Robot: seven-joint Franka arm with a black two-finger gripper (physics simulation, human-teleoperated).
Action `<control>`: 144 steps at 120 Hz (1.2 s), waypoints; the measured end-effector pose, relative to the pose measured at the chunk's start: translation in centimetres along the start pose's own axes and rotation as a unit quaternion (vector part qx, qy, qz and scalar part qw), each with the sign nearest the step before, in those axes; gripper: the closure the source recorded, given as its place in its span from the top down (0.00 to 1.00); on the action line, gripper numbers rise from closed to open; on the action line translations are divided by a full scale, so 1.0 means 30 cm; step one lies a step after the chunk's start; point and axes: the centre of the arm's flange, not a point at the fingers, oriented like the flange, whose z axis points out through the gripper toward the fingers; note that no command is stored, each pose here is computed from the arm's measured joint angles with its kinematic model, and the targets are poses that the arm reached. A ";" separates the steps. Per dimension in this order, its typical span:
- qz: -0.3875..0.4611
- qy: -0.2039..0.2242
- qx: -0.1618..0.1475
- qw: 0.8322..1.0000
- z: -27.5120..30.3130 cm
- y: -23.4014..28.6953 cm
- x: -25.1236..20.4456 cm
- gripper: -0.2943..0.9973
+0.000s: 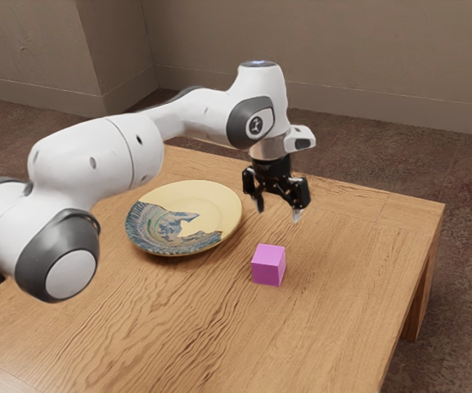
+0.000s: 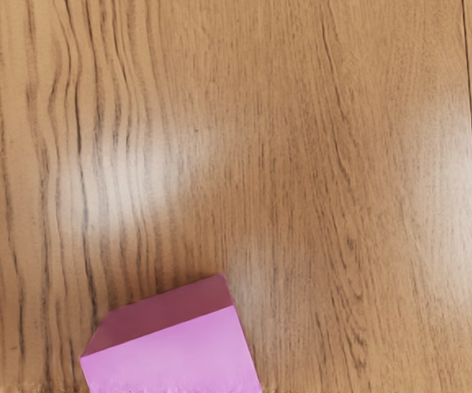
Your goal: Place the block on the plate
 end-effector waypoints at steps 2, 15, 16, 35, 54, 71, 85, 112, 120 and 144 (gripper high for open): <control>-0.004 -0.004 0.003 1.000 0.018 -0.009 -0.002 0.77; -0.024 -0.025 0.010 0.999 0.106 -0.039 -0.013 0.77; -0.025 -0.026 0.011 0.999 0.110 -0.039 -0.013 0.77; -0.052 -0.047 0.010 0.997 0.224 -0.051 -0.031 0.77; -0.080 -0.060 0.008 0.995 0.324 -0.065 -0.048 0.77; -0.091 -0.054 0.004 0.994 0.356 -0.044 -0.047 0.77; -0.097 -0.046 0.002 0.994 0.360 -0.032 -0.039 0.77; -0.110 -0.043 0.004 0.993 0.373 -0.035 -0.035 0.77; -0.114 -0.043 0.005 0.993 0.371 -0.039 -0.035 0.77; -0.122 -0.044 0.007 0.992 0.371 -0.049 -0.036 0.74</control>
